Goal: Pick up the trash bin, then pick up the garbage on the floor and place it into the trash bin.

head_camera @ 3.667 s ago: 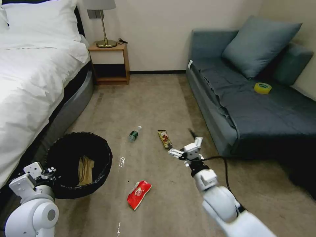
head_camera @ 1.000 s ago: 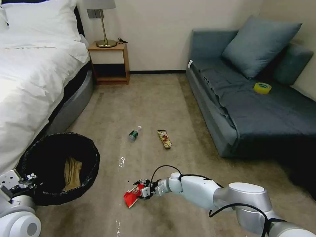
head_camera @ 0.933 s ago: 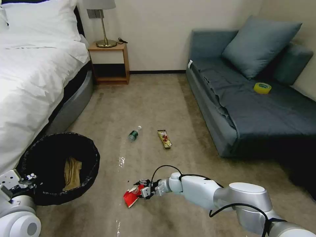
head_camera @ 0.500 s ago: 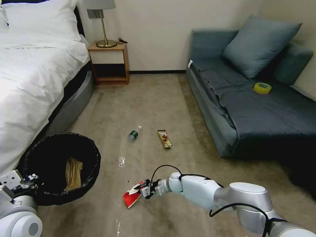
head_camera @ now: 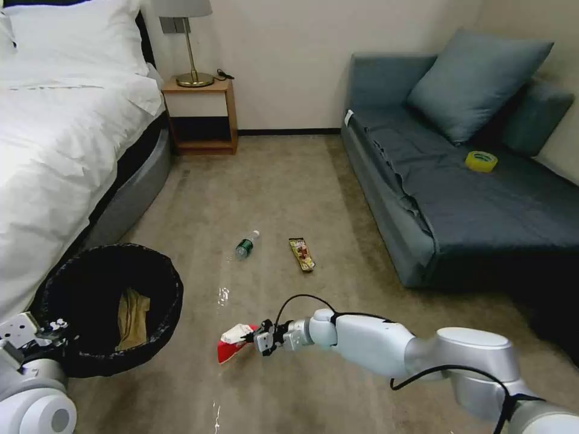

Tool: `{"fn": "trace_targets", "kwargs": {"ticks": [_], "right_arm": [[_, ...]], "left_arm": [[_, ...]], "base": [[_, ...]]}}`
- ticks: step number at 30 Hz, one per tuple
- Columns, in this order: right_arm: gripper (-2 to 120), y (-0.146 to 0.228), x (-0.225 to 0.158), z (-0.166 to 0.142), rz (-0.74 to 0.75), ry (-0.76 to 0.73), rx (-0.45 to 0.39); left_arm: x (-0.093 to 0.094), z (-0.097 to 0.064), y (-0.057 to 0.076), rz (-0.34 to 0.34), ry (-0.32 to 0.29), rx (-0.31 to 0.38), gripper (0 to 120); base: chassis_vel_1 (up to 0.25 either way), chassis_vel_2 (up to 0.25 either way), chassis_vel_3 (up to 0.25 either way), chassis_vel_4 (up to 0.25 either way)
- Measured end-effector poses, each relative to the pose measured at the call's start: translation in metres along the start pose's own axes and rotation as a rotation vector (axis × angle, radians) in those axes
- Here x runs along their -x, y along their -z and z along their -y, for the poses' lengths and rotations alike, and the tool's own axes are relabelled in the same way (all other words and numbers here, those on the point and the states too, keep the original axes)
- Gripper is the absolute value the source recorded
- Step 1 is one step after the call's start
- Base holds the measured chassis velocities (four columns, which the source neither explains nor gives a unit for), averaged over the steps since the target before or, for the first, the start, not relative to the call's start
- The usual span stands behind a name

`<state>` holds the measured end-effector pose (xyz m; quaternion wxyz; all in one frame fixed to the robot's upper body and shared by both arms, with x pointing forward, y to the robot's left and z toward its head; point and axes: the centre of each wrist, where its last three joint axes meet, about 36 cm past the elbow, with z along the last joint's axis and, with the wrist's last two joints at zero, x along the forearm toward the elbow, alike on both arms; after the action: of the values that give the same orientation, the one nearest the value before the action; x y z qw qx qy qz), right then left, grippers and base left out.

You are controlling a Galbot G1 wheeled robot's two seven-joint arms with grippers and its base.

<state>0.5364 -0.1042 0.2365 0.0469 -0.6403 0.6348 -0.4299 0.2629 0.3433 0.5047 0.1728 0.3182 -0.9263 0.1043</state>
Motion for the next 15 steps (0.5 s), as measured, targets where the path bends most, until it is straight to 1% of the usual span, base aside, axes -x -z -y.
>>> {"fn": "trace_targets", "kwargs": {"ticks": [2, 3, 7, 8, 10, 11, 13, 14, 15], "right_arm": [[0, -0.004, -0.021, 0.018, -0.006, -0.056, -0.001], [0, -0.004, -0.021, 0.018, -0.006, -0.056, -0.001], [0, -0.014, -0.093, 0.057, -0.055, -0.206, 0.024], [0, -0.014, -0.093, 0.057, -0.055, -0.206, 0.024], [0, -0.002, -0.117, 0.074, -0.024, -0.287, 0.025], [0, 0.011, -0.129, 0.086, 0.007, -0.347, 0.030], [0, 0.039, -0.142, 0.098, 0.063, -0.438, 0.053], [0, 0.039, -0.142, 0.098, 0.063, -0.438, 0.053], [0, 0.054, -0.146, 0.103, 0.092, -0.481, 0.070]], "left_arm": [[-0.001, 0.001, 0.001, 0.001, -0.005, 0.003, 3], [-0.001, 0.001, 0.001, 0.001, -0.005, 0.003, 3], [-0.001, 0.004, 0.000, -0.003, -0.015, 0.007, 3], [-0.001, 0.004, 0.000, -0.003, -0.015, 0.007, 3], [0.000, 0.006, -0.001, -0.008, -0.024, 0.010, 3], [0.000, 0.009, -0.003, -0.013, -0.034, 0.012, 3], [0.000, 0.014, -0.005, -0.021, -0.046, 0.015, 3], [0.000, 0.014, -0.005, -0.021, -0.046, 0.015, 3], [0.000, 0.016, -0.006, -0.024, -0.049, 0.018, 3]], "base": [[0.000, 0.000, 0.000, 0.000], [0.000, 0.000, 0.000, 0.000], [0.000, 0.000, 0.000, 0.000], [0.000, 0.000, 0.000, 0.000], [0.000, 0.000, 0.000, 0.000], [0.000, 0.000, 0.000, 0.000], [0.000, 0.000, 0.000, 0.000], [0.000, 0.000, 0.000, 0.000], [0.000, 0.000, 0.000, 0.000]]}}
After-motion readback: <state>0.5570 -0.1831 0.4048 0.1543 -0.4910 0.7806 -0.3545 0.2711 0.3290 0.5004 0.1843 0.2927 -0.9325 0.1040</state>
